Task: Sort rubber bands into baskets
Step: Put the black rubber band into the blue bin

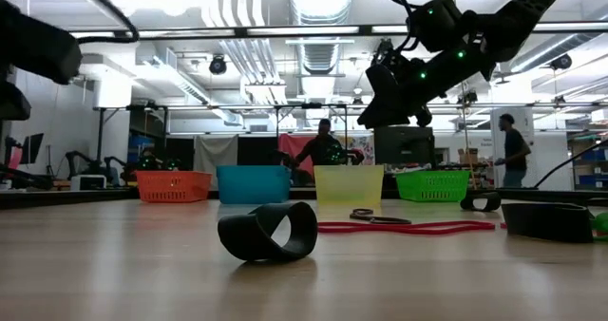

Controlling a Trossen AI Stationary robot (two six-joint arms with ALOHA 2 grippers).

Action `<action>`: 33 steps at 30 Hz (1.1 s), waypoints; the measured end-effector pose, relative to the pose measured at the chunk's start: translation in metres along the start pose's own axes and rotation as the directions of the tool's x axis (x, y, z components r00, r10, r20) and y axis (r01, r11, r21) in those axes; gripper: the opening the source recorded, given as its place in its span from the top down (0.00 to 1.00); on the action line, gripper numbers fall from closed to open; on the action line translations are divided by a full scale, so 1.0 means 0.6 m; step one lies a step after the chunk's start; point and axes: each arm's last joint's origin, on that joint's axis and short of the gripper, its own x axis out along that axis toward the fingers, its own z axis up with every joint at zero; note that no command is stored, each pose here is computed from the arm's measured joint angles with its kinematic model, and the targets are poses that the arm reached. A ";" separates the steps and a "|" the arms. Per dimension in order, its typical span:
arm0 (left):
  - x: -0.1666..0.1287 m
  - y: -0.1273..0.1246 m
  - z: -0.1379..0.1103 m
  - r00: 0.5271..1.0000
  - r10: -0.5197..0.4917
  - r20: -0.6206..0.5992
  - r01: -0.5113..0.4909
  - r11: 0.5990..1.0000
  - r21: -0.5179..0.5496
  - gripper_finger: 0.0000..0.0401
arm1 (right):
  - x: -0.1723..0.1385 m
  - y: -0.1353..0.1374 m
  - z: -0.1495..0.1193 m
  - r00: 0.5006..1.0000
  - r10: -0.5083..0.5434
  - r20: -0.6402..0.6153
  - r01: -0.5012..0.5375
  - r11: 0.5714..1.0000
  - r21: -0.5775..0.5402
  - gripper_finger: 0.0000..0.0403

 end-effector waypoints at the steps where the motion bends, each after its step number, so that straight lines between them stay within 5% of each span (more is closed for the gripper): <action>1: 0.002 0.003 0.000 0.999 0.033 0.006 -0.032 0.999 -0.025 0.41 | 0.000 0.001 0.000 1.000 0.002 0.000 -0.002 1.000 -0.001 0.70; 7: 0.020 0.015 -0.006 0.981 0.186 -0.052 -0.190 0.978 -0.082 0.41 | -0.001 0.004 -0.001 1.000 0.007 -0.001 -0.007 1.000 0.002 0.70; 24: 0.084 -0.001 -0.030 0.928 0.360 -0.100 -0.363 0.932 -0.012 0.43 | -0.001 0.004 -0.001 1.000 0.007 -0.001 -0.007 1.000 0.011 0.69; 28: 0.081 -0.002 -0.029 0.935 0.342 -0.091 -0.344 0.939 -0.015 0.54 | -0.001 0.004 -0.001 1.000 0.007 0.000 -0.007 1.000 0.005 0.69; 33: 0.075 -0.012 -0.028 0.944 0.324 -0.064 -0.323 0.946 0.016 0.84 | -0.001 0.004 -0.001 1.000 0.007 0.000 -0.007 1.000 -0.004 0.68</action>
